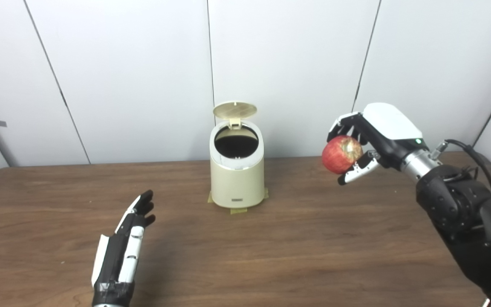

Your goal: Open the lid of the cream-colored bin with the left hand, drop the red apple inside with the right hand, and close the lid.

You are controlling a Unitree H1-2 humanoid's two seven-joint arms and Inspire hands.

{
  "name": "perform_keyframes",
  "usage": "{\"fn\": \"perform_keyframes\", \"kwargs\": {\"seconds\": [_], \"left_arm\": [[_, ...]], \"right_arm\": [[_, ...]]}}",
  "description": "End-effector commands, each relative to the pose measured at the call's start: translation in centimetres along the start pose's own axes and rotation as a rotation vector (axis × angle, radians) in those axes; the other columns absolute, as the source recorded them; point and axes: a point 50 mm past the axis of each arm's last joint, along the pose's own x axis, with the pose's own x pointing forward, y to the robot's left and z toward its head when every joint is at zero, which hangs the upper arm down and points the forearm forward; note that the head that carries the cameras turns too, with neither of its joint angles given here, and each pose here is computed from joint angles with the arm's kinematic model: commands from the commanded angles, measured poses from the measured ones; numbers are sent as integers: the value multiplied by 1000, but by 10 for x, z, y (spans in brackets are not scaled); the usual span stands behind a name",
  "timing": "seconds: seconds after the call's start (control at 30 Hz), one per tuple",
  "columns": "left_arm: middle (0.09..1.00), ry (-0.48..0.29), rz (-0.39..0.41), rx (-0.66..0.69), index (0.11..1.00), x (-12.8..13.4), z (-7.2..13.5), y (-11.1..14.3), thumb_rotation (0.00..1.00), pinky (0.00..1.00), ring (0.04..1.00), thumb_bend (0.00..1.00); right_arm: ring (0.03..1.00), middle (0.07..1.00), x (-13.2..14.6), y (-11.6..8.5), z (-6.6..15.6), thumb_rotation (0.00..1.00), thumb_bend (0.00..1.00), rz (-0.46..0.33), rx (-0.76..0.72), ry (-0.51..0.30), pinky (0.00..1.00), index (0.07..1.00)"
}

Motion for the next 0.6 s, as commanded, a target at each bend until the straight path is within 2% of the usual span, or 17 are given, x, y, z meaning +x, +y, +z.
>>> {"fn": "perform_keyframes", "kwargs": {"seconds": [0.0, 0.13, 0.17, 0.23, 0.3, 0.4, 0.47, 0.53, 0.57], "left_arm": [[944, -59, 4, 2, 904, 3, 7, -4, 906, 888, 933, 348], [945, -55, 3, 6, 903, 4, 6, -4, 904, 882, 935, 340], [944, -55, 2, 8, 901, 4, 6, -5, 901, 880, 935, 340], [942, -56, 2, 12, 899, 4, 6, -5, 902, 878, 933, 333], [943, -59, 0, 15, 902, 5, 5, -6, 903, 874, 931, 323], [950, -57, -7, 22, 910, 5, 5, -8, 928, 885, 938, 313], [955, -51, -8, 30, 916, 5, 5, -9, 961, 904, 945, 307], [958, -44, -9, 27, 919, 4, 4, -10, 989, 932, 956, 298], [961, -40, -9, 25, 923, 4, 4, -11, 996, 946, 964, 289]], "right_arm": [[476, 525, 14, -37, 25, 0, 516, -105, -32, -73, 430, 435], [491, 518, 23, -41, 52, 0, 515, -102, 18, -105, 473, 431], [483, 520, 25, -41, 58, 0, 515, -107, 16, -124, 447, 435], [479, 511, 34, -37, 70, 0, 517, -111, 6, -165, 489, 446], [459, 510, 41, -32, 80, 0, 518, -118, 21, -194, 405, 455], [447, 525, 47, -27, 91, 0, 516, -121, 39, -218, 360, 456], [446, 537, 55, -22, 99, 0, 515, -135, 23, -251, 386, 451], [449, 532, 65, -17, 104, 0, 516, -155, 0, -279, 457, 454], [434, 532, 70, -14, 106, 0, 516, -161, -2, -286, 403, 463]]}}
